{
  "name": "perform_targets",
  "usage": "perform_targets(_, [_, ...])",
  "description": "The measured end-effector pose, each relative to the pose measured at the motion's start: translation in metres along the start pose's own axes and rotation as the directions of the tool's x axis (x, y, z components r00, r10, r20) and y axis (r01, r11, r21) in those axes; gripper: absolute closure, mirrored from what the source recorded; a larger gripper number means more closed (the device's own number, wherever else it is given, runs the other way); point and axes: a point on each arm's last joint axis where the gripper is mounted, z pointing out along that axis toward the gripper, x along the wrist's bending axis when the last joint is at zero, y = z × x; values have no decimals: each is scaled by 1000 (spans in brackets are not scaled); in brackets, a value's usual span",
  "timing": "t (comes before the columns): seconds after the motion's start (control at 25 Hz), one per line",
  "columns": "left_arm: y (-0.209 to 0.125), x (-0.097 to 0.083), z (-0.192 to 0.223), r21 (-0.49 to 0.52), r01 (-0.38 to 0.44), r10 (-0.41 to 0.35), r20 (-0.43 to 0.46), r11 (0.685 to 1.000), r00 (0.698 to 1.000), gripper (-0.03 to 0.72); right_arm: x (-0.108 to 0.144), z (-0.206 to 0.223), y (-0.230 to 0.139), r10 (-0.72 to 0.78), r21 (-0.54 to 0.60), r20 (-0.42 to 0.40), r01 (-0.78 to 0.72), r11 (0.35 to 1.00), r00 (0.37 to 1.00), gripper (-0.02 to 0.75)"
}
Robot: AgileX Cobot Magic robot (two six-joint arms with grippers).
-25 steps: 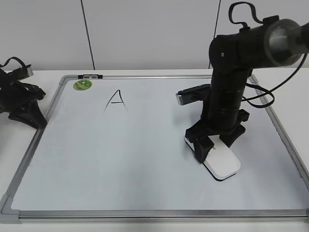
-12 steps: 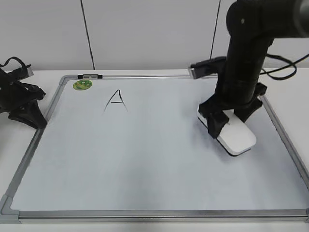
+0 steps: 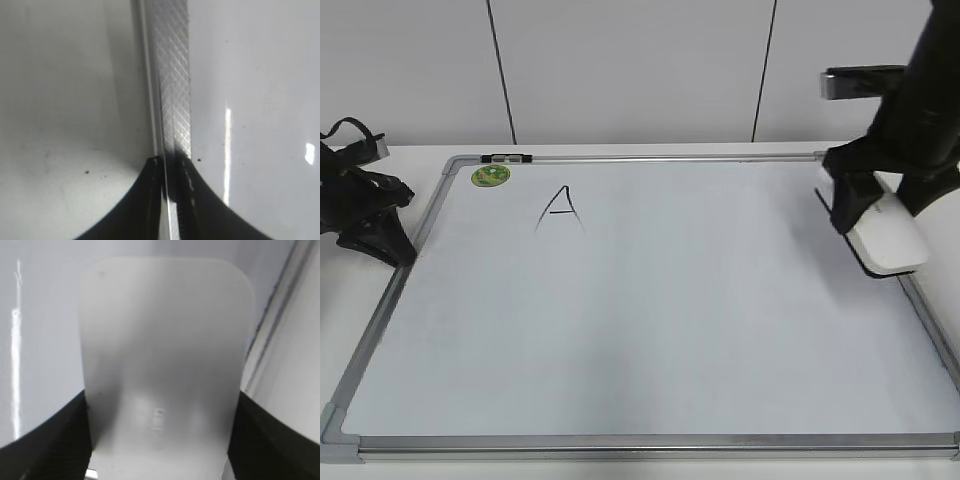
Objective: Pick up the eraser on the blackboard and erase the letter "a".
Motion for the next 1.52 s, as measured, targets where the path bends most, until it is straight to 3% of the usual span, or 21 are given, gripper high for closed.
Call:
perform_targets(0.16, [0, 0, 0, 0, 0, 0, 0, 1000, 1000, 649, -41, -3, -6, 116, -17, -3, -116, 993, 993, 195])
perform_targets(0.36, [0, 0, 0, 0, 0, 0, 0, 1000, 1000, 648, -64, -3, -3, 169, -45, 3, -168, 985, 986, 195])
perform_targets(0.8, [0, 0, 0, 4, 0, 0, 1, 1000, 1000, 648, -80, 37, 46, 175, -35, -22, -176, 984, 984, 195])
perform_targets(1.52, [0, 0, 0, 4, 0, 0, 1, 1000, 1000, 641, -83, 78, 49, 190, 48, -46, -188, 981, 981, 196])
